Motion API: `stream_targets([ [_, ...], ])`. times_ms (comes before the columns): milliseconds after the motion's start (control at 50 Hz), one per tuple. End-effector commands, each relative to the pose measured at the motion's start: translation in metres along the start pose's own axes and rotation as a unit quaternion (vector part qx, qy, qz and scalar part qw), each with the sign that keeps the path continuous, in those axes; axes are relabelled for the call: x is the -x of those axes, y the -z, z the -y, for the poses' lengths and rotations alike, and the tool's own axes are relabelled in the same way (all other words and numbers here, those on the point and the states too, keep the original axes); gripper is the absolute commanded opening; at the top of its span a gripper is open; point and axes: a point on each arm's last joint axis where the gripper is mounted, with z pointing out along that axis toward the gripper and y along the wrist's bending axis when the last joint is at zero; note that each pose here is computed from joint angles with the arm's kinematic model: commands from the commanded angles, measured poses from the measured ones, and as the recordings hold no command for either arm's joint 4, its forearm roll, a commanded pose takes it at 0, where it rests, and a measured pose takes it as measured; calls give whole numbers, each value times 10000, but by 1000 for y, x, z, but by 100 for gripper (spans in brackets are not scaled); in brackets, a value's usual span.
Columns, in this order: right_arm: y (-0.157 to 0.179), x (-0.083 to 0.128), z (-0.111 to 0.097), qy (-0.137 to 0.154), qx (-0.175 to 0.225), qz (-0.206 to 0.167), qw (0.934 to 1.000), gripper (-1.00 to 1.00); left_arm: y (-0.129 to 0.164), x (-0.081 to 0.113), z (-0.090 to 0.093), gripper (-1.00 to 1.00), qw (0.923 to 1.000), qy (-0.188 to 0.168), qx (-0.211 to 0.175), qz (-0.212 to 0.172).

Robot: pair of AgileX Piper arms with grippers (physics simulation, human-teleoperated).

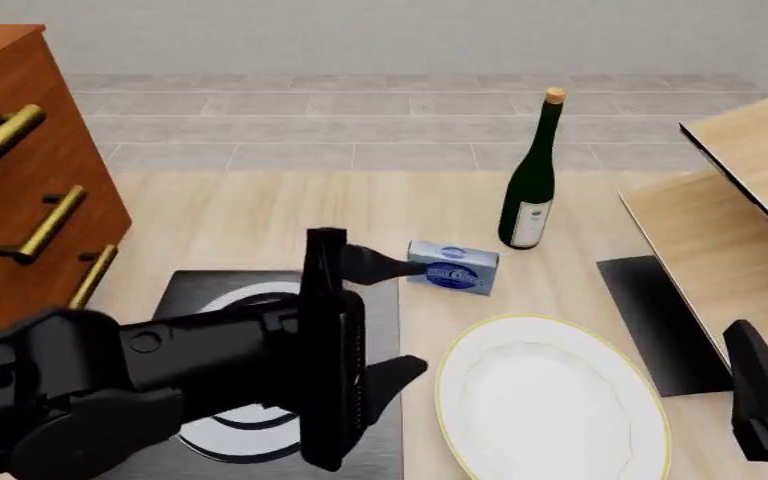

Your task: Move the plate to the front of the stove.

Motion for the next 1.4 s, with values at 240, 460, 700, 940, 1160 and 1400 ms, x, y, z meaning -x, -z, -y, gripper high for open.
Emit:
stream_targets([
  [240, 0, 0, 0, 0, 0, 1, 10000, 100, -14, 6, 21, 100, 9981, -348, -500, 36],
  [460, 0, 0, 0, 0, 0, 1, 10000, 100, -25, 16, 36, 100, 9952, -493, -832, 143],
  [700, 0, 0, 0, 0, 0, 0, 10000, 100, -29, 25, 46, 100, 9923, -575, -1067, 236],
  [940, 0, 0, 0, 1, 1, 0, 10000, 100, -38, 27, 58, 100, 9897, -639, -1260, 240],
  [1160, 0, 0, 0, 0, 0, -1, 10000, 100, -49, 33, 69, 100, 9874, -652, -1412, 299],
  [1400, 0, 0, 0, 1, 0, -1, 10000, 100, -57, 36, 79, 100, 9856, -665, -1517, 331],
])
